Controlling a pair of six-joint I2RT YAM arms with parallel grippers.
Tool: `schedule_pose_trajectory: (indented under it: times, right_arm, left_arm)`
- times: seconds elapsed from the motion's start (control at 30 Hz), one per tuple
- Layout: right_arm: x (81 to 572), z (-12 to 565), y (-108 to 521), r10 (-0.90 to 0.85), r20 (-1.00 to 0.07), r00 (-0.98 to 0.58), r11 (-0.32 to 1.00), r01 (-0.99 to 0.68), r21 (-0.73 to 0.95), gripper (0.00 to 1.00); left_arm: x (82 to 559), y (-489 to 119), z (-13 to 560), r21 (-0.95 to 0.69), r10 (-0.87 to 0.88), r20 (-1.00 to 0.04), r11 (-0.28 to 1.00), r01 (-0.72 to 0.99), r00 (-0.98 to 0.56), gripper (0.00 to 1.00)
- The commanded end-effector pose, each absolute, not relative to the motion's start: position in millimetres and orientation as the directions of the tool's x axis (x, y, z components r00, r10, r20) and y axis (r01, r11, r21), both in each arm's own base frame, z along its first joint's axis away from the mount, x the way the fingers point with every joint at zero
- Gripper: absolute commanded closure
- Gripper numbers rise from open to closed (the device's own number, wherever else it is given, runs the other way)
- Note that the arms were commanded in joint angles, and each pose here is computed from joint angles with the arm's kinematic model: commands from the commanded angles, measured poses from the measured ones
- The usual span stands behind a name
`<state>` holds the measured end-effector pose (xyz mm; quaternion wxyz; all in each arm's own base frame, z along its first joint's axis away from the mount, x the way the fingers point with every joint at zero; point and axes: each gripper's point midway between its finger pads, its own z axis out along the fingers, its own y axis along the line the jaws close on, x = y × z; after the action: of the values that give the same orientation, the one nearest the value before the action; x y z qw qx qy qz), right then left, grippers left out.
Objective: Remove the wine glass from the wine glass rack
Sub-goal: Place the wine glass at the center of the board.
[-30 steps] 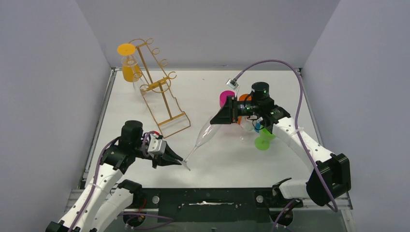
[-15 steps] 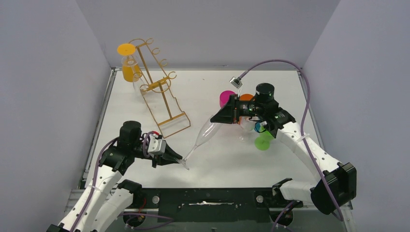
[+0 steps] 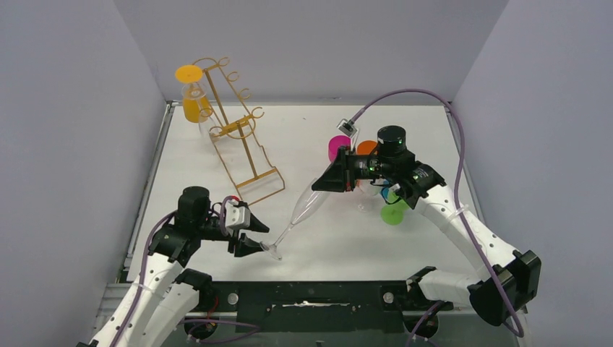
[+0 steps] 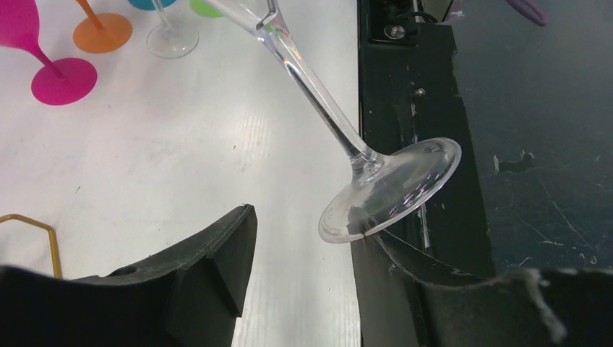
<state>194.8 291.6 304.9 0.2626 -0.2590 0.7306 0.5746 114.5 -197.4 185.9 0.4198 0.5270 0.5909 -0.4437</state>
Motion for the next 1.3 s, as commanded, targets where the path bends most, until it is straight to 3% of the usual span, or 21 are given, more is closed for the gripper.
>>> schedule_pose_trajectory:
  times: [0.0, 0.2, 0.5, 0.73, 0.8, 1.0, 1.17, 1.27]
  right_arm:
    - [175, 307, 290, -0.136, -0.698, -0.703, 0.222, -0.709, 0.670, 1.00]
    - [178, 316, 283, -0.106, -0.718, -0.687, 0.278, -0.714, 0.642, 1.00]
    - [188, 328, 279, -0.044, -0.739, -0.672, 0.336, -0.707, 0.623, 1.00]
    - [221, 298, 263, -0.012, -0.722, -0.692, 0.579, -0.593, 0.559, 1.00]
    - [231, 285, 257, -0.024, -0.719, -0.694, 0.663, -0.550, 0.509, 1.00]
    - [253, 267, 253, -0.085, -0.813, -0.576, 0.860, -0.454, 0.232, 1.00]
    - [264, 256, 246, -0.144, -0.829, -0.540, 0.926, -0.369, 0.079, 1.00]
    - [270, 249, 245, -0.167, -0.822, -0.545, 0.937, -0.348, 0.041, 1.00]
  left_arm:
    - [138, -201, 214, 0.092, 0.200, -0.977, 0.096, 0.991, 0.071, 0.50]
    - [133, -198, 207, 0.058, 0.227, -0.973, 0.098, 0.994, 0.035, 0.40]
    - [130, -197, 199, 0.045, 0.234, -0.972, 0.091, 0.995, 0.023, 0.37]
    - [132, -196, 202, 0.053, 0.230, -0.973, 0.113, 0.992, 0.026, 0.36]
    - [143, -195, 207, 0.055, 0.216, -0.976, 0.181, 0.982, 0.015, 0.36]
    - [193, -177, 241, 0.039, 0.056, -0.998, 0.543, 0.839, 0.010, 0.27]
    - [227, -140, 262, -0.114, -0.113, -0.993, 0.790, 0.602, -0.039, 0.22]
    - [238, -115, 272, -0.217, -0.213, -0.975, 0.868, 0.446, -0.059, 0.20]
